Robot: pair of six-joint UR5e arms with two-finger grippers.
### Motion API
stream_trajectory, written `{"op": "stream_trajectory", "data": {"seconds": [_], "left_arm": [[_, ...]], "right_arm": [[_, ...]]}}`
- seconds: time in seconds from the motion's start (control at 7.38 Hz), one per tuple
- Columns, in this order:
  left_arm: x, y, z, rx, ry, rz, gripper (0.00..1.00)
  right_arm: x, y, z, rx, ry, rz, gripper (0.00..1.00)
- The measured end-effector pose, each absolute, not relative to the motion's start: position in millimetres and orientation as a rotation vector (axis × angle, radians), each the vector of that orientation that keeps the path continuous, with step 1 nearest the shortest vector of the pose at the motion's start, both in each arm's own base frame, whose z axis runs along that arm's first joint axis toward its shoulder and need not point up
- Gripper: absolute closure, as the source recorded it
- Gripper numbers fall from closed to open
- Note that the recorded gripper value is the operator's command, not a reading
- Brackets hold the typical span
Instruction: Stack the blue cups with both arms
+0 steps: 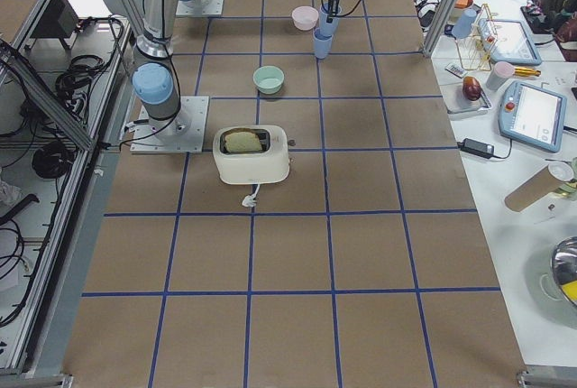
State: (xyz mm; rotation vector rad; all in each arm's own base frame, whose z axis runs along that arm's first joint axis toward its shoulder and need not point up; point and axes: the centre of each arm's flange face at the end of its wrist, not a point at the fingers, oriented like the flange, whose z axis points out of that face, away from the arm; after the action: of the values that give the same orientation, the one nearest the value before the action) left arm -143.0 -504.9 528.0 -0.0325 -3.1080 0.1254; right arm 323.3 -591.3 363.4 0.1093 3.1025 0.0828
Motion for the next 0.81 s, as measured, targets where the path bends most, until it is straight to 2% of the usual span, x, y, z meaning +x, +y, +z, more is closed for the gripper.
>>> {"op": "stream_trajectory", "data": {"seconds": [0.41, 0.54, 0.81], "left_arm": [[-142.9, -504.5, 528.5, -0.032, -3.112, 0.127, 0.0], [-142.9, -504.5, 528.5, -0.032, -3.113, 0.127, 0.0], [-142.9, -504.4, 528.5, -0.032, -3.113, 0.127, 0.0]], "right_arm": [[322.3, -590.7, 360.0, 0.118, 3.107, 0.093, 1.0], [322.5, -590.4, 358.0, 0.129, 3.108, 0.099, 0.94], [323.0, -590.2, 355.4, 0.139, 3.108, 0.108, 0.73]]}}
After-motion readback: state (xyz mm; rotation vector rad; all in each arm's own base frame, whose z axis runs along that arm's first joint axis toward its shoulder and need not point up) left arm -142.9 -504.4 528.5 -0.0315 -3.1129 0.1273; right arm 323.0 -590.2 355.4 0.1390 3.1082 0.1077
